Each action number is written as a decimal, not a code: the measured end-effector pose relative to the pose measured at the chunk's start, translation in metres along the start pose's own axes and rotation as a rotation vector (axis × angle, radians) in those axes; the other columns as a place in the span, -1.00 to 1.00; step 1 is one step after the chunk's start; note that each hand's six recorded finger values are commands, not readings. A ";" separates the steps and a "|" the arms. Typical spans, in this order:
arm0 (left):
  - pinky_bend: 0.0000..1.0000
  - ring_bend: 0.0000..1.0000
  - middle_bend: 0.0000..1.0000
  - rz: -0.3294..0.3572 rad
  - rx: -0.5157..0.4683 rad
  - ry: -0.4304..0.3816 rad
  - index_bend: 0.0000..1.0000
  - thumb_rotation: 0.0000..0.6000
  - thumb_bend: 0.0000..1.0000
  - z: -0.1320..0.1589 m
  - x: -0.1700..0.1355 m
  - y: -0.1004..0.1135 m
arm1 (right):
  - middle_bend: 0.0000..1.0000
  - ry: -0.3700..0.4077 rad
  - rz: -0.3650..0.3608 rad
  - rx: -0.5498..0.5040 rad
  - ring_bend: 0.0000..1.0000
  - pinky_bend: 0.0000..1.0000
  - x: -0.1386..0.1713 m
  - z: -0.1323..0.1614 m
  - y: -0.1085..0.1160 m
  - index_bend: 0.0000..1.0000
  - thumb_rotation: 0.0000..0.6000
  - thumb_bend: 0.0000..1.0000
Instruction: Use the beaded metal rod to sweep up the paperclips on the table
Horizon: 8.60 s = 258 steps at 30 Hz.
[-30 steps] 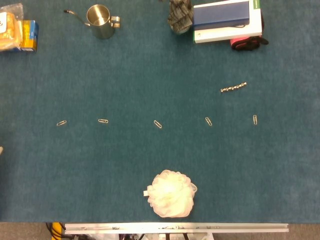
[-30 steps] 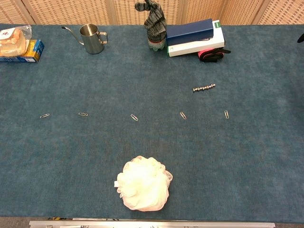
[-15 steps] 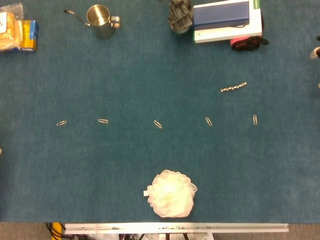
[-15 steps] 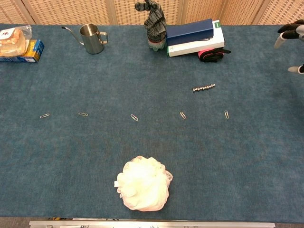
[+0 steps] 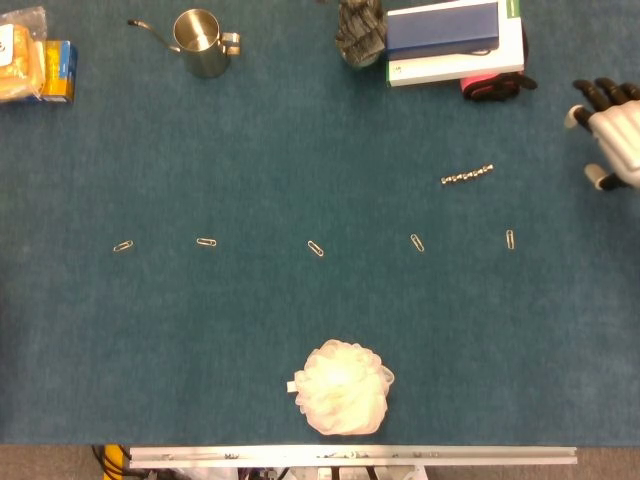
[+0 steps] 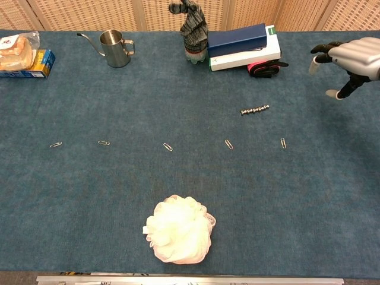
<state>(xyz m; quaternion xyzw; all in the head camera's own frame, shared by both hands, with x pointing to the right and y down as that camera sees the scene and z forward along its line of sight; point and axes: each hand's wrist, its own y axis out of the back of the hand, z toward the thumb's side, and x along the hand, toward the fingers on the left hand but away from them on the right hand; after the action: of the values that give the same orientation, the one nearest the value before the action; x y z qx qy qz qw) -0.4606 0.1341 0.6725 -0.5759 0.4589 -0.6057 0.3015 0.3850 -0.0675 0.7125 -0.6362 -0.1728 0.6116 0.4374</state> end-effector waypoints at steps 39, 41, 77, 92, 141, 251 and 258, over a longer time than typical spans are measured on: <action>-0.30 -0.42 -0.21 -0.001 -0.010 0.032 -0.01 1.00 -0.73 -0.016 -0.008 0.000 | -0.89 0.097 0.017 0.041 -1.00 -0.81 -0.050 0.070 -0.010 -0.19 1.00 -0.52; -0.30 -0.42 -0.21 -0.002 -0.009 0.032 -0.01 1.00 -0.73 -0.017 -0.008 0.000 | -0.89 0.098 0.018 0.041 -1.00 -0.81 -0.051 0.072 -0.010 -0.11 1.00 -0.52; -0.30 -0.42 -0.21 -0.003 -0.021 0.054 -0.01 1.00 -0.73 -0.027 -0.014 -0.002 | -0.89 0.103 0.033 0.093 -1.00 -0.84 -0.067 0.097 -0.021 -0.01 1.00 -0.50; -0.30 -0.42 -0.21 -0.002 -0.024 0.059 -0.01 1.00 -0.73 -0.029 -0.014 -0.001 | -0.88 0.105 0.044 0.105 -1.00 -0.84 -0.072 0.104 -0.022 -0.01 1.00 -0.48; -0.30 -0.42 -0.21 -0.009 -0.032 0.073 -0.01 1.00 -0.73 -0.038 -0.017 -0.003 | -0.89 0.107 0.048 0.148 -1.00 -0.84 -0.081 0.115 -0.025 0.10 1.00 -0.43; -0.30 -0.42 -0.21 0.004 -0.020 0.071 -0.01 1.00 -0.73 -0.022 -0.024 -0.003 | -0.88 0.051 0.135 0.184 -1.00 -0.85 0.036 0.048 -0.059 0.20 1.00 -0.29; -0.30 -0.42 -0.21 0.003 -0.023 0.077 -0.01 1.00 -0.73 -0.025 -0.025 -0.003 | -0.88 0.068 0.128 0.177 -1.00 -0.85 0.029 0.057 -0.057 0.20 1.00 -0.30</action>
<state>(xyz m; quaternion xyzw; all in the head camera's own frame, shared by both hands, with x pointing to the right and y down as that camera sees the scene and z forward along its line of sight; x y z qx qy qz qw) -0.4808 0.1632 0.6670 -0.5547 0.4781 -0.6217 0.2778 0.3552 0.0062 0.7458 -0.6252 -0.0620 0.6291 0.4577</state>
